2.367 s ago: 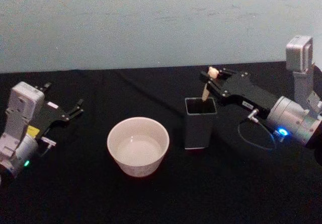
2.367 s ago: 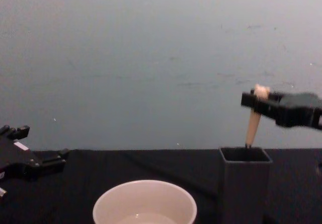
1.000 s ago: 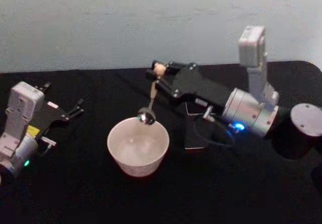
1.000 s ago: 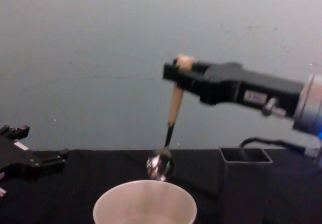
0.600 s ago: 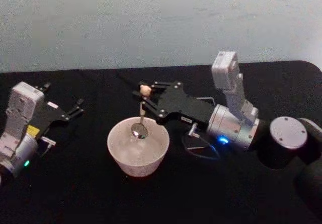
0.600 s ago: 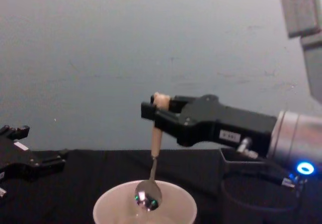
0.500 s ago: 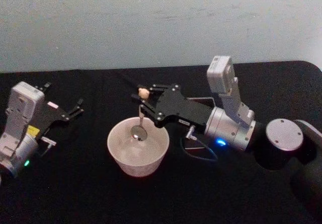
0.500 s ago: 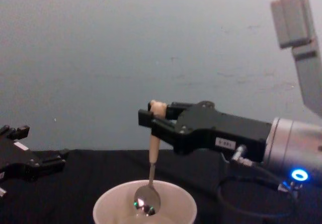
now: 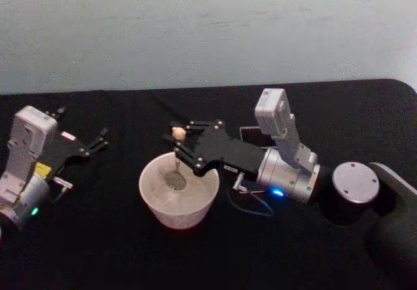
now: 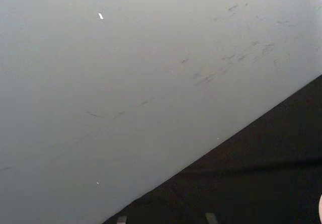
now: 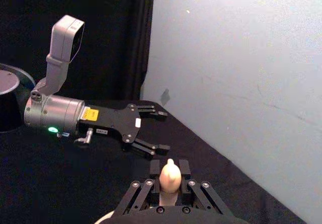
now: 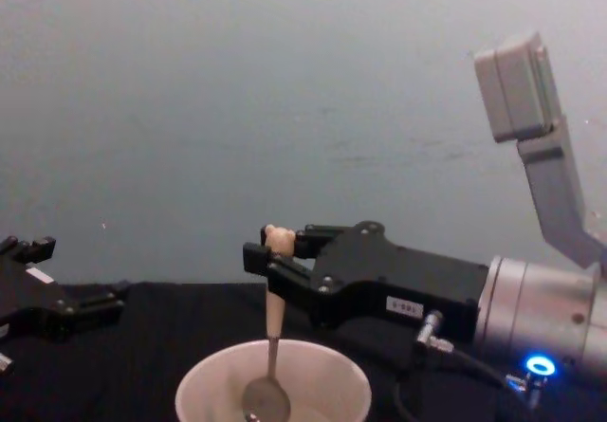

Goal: Pick up the stirring spoon with one hand, stir inside the cup, then place it back in its original position.

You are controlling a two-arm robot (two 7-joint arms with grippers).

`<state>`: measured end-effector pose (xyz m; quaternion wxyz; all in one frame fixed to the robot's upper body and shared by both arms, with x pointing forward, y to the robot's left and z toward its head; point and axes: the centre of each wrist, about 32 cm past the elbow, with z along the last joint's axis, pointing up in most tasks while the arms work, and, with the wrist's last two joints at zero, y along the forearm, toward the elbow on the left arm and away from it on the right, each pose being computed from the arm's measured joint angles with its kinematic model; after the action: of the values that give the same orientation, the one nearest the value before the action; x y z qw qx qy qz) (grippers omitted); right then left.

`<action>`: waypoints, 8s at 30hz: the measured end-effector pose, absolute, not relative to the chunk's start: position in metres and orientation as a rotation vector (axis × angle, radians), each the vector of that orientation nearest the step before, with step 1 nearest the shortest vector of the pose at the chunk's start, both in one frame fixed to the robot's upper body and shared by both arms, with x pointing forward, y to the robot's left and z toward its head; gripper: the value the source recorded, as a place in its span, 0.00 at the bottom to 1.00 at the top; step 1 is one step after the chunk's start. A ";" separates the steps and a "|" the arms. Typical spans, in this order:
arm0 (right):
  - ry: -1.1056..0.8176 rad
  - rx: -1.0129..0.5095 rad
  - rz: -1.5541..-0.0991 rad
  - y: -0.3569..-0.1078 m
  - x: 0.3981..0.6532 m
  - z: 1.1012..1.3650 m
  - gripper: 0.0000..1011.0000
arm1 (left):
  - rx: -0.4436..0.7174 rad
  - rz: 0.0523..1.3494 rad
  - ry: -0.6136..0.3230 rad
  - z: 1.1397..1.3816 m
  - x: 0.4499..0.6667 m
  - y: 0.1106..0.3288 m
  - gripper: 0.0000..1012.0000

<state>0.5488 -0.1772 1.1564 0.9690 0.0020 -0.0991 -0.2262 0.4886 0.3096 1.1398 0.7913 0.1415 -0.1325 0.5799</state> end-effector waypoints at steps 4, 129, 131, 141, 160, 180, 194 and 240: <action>-0.198 -0.002 -0.453 -0.177 0.549 1.153 0.21 | 0.304 1.248 -0.285 1.140 0.489 0.310 0.99; -0.154 0.011 -0.507 -0.169 0.541 1.149 0.21 | 0.304 1.248 -0.285 1.140 0.489 0.310 0.99; -0.155 0.009 -0.515 -0.170 0.543 1.149 0.21 | 0.304 1.248 -0.285 1.140 0.489 0.310 0.99; -0.157 0.001 -0.539 -0.179 0.545 1.149 0.21 | 0.304 1.248 -0.285 1.140 0.489 0.310 0.99; -0.164 -0.007 -0.512 -0.200 0.528 1.152 0.21 | 0.304 1.248 -0.285 1.140 0.489 0.310 0.99; -0.130 0.009 -0.412 -0.178 0.518 1.149 0.21 | 0.304 1.248 -0.285 1.140 0.489 0.310 0.99; -0.139 0.020 -0.512 -0.173 0.542 1.150 0.21 | 0.304 1.248 -0.285 1.140 0.489 0.310 0.99; -0.116 0.009 -0.423 -0.185 0.509 1.148 0.21 | 0.304 1.248 -0.285 1.140 0.489 0.310 0.99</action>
<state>0.5094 -0.1845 1.1484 0.9761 0.0047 -0.0578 -0.2096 0.4886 0.3097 1.1398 0.7913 0.1415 -0.1325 0.5799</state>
